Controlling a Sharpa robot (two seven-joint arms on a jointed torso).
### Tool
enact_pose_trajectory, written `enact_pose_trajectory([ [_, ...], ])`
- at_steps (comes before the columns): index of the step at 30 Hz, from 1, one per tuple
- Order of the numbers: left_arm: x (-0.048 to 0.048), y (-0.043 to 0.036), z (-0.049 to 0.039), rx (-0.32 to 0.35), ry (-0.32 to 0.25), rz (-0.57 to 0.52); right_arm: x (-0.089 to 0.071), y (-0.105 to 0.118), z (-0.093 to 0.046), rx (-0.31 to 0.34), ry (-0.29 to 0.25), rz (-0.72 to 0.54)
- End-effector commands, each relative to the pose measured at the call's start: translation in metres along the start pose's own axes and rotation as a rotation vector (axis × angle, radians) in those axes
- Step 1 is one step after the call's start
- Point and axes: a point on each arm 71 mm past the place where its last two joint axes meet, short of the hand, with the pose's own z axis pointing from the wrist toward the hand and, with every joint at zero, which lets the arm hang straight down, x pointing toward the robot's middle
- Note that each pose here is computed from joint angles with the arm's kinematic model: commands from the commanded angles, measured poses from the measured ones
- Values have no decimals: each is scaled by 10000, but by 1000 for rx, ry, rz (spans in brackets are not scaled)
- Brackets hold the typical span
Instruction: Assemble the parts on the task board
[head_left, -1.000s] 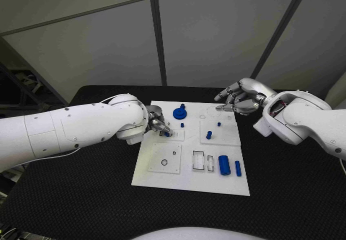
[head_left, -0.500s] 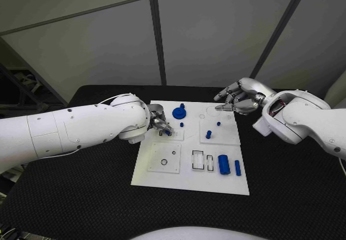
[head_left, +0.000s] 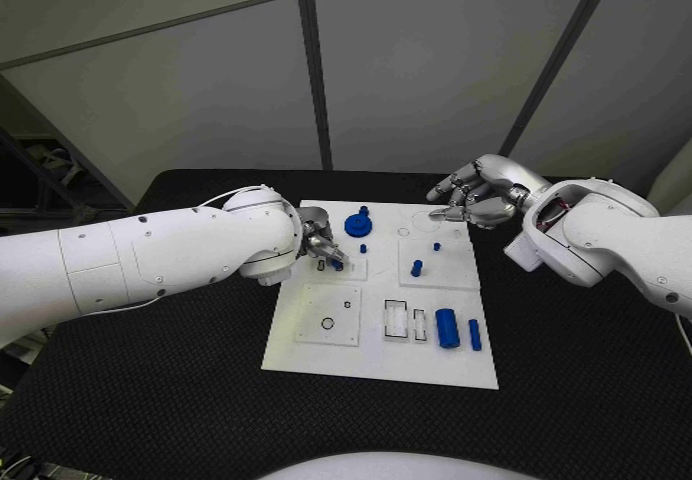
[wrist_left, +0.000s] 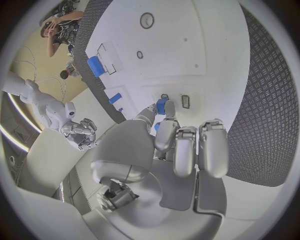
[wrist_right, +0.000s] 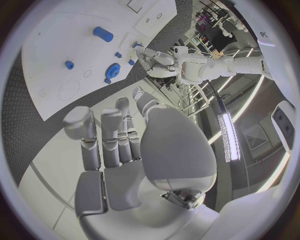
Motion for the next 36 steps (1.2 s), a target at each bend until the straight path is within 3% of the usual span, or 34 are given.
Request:
enact_pose_trajectory([
  [1,3,-12,2,-2,11,20,-3,16,5,-7,6,-3],
  [36,36,-43,51,-23,69,66,8,22,11,-6,13,-4],
])
